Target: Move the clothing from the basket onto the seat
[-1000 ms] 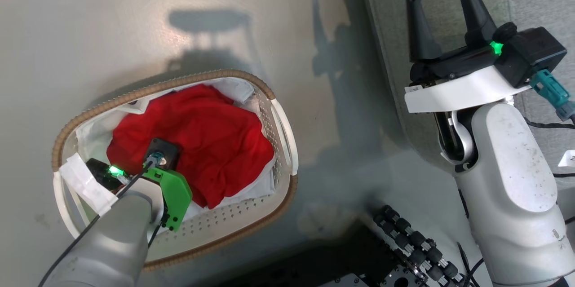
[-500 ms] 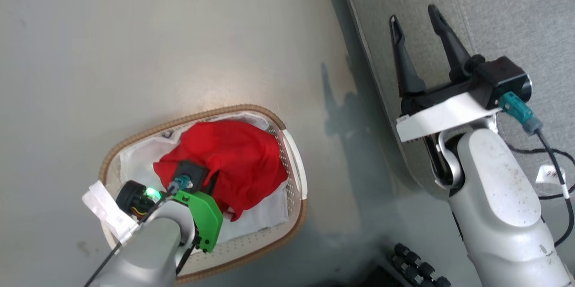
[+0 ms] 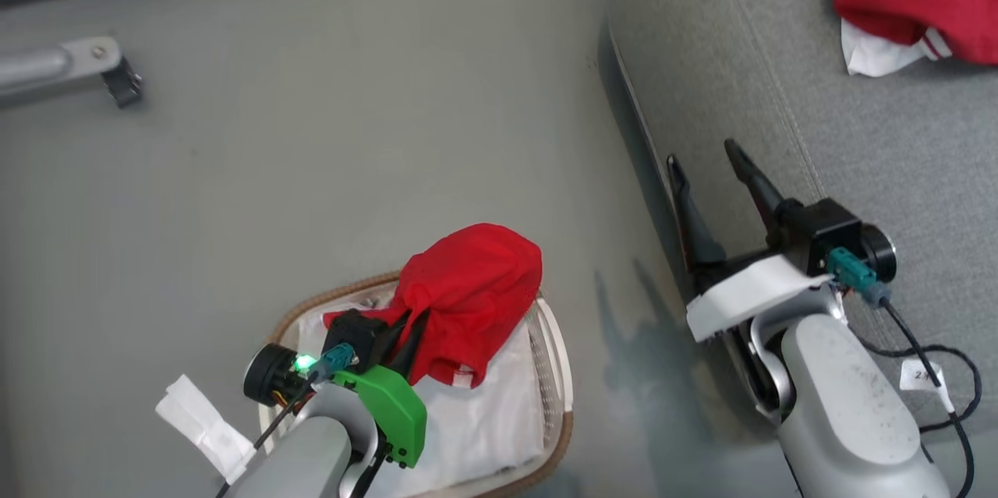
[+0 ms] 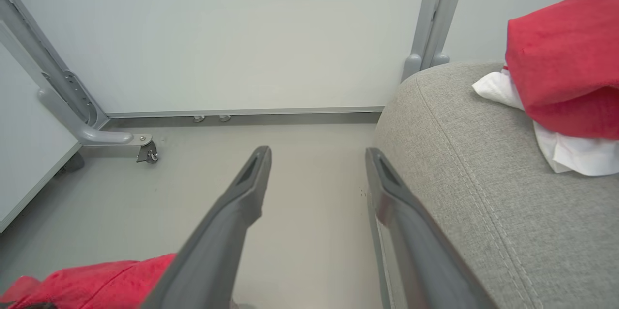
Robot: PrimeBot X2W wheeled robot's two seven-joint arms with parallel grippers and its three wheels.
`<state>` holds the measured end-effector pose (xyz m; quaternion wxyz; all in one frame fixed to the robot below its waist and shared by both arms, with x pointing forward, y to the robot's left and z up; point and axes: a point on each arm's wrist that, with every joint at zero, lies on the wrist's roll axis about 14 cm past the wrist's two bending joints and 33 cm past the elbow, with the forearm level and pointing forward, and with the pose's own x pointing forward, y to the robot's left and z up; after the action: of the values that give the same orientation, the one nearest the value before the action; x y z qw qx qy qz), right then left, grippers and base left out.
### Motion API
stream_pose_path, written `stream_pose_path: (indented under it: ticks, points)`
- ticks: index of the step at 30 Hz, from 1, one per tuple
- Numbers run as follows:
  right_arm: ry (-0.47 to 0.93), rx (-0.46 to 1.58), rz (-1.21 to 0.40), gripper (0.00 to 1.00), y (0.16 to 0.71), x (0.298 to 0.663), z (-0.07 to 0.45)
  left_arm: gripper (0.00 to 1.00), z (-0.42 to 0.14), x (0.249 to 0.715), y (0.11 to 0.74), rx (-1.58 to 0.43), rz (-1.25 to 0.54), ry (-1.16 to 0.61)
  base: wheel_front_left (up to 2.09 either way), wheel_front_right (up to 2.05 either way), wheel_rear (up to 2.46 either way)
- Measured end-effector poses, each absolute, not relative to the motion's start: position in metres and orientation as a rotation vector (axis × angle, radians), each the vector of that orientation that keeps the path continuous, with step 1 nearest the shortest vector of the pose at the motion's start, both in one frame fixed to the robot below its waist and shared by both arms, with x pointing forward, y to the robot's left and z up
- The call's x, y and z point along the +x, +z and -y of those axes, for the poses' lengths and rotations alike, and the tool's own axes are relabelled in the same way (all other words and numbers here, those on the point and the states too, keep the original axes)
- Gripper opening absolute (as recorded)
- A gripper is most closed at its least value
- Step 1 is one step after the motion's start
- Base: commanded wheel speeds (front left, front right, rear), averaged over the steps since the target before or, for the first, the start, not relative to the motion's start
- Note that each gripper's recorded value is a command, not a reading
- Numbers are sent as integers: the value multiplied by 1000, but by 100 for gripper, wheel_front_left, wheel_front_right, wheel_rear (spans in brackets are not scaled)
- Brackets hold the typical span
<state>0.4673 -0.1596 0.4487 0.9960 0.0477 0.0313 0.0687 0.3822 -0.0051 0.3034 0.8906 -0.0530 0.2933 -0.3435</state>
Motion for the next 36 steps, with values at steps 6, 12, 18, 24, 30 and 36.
stream_pose_path:
  ticks: [6, 12, 18, 24, 30, 36]
  points:
    - [176, 104, -31, 100, 468, 450, 144, 0, -7, 396, 360, -152, -436, -628, 0, 0, 0]
    - [214, 108, -11, 100, 481, 431, 130, 0, -19, 412, 425, -168, -232, -569, 0, 0, 0]
    - [239, 117, 0, 100, 489, 411, 120, 0, -24, 413, 488, -185, -43, -538, 0, 0, 0]
    - [258, 117, 32, 100, 502, 400, 114, 0, -21, 405, 534, -185, 96, -547, 0, 0, 0]
    - [373, 74, 57, 100, 511, 391, 79, 0, -22, 399, 543, -193, 123, -541, 0, 0, 0]
    - [587, 7, 148, 100, 540, 383, 16, 0, -17, 393, 539, -205, 110, -554, 0, 0, 0]
